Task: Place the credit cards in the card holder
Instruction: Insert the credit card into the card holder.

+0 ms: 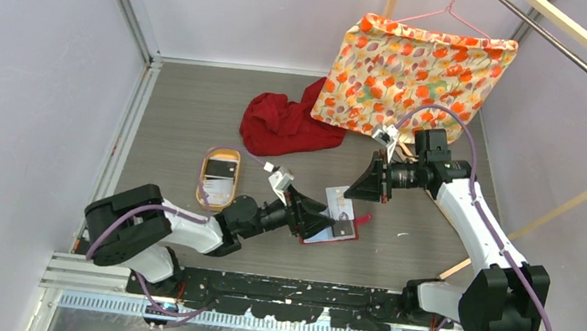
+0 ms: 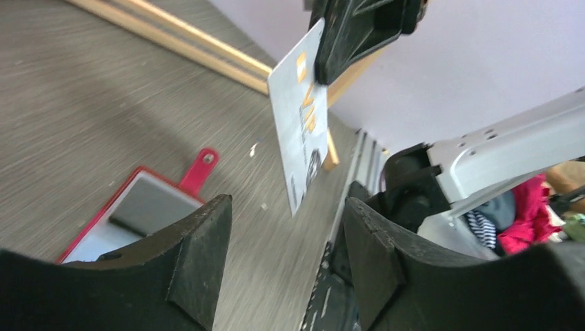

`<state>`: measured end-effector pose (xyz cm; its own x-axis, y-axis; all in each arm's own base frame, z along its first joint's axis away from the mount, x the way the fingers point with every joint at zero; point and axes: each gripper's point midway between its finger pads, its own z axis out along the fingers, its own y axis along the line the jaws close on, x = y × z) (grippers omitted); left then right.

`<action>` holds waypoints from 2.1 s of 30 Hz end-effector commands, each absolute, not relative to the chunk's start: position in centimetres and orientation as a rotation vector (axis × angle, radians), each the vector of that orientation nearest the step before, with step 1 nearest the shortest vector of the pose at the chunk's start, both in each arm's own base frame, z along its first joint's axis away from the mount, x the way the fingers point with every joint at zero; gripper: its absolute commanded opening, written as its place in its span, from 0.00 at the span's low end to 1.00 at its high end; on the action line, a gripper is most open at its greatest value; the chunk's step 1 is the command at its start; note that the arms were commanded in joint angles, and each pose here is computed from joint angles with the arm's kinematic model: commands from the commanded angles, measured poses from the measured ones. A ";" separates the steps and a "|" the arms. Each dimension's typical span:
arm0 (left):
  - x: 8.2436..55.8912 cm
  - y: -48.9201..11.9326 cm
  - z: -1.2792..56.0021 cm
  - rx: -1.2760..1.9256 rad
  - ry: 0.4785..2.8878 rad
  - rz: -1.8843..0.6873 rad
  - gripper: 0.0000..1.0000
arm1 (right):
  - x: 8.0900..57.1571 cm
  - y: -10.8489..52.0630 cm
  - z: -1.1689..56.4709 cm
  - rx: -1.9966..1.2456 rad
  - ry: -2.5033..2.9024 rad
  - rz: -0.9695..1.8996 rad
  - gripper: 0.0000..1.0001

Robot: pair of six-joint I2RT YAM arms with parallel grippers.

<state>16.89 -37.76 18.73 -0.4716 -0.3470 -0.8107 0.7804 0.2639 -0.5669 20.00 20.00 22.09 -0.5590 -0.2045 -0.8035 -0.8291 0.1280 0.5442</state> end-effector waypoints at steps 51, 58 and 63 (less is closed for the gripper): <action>18.7 -35.9 7.2 0.253 2.088 -1.271 0.27 | 26.5 18.4 9.3 -0.203 2.500 1.331 0.01; 16.4 -34.2 7.0 0.404 2.295 -1.047 0.40 | 23.4 17.7 13.6 -0.665 2.300 1.439 0.01; 13.8 -33.8 6.4 0.426 2.343 -1.038 0.45 | 24.0 17.7 13.3 -0.632 2.303 1.409 0.01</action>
<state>16.10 -35.54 9.09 -0.7774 -0.0287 -0.6284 0.4957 0.5870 -0.6401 24.76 17.50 12.21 -0.8717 -0.1515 -0.4660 -0.4804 0.4513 0.7520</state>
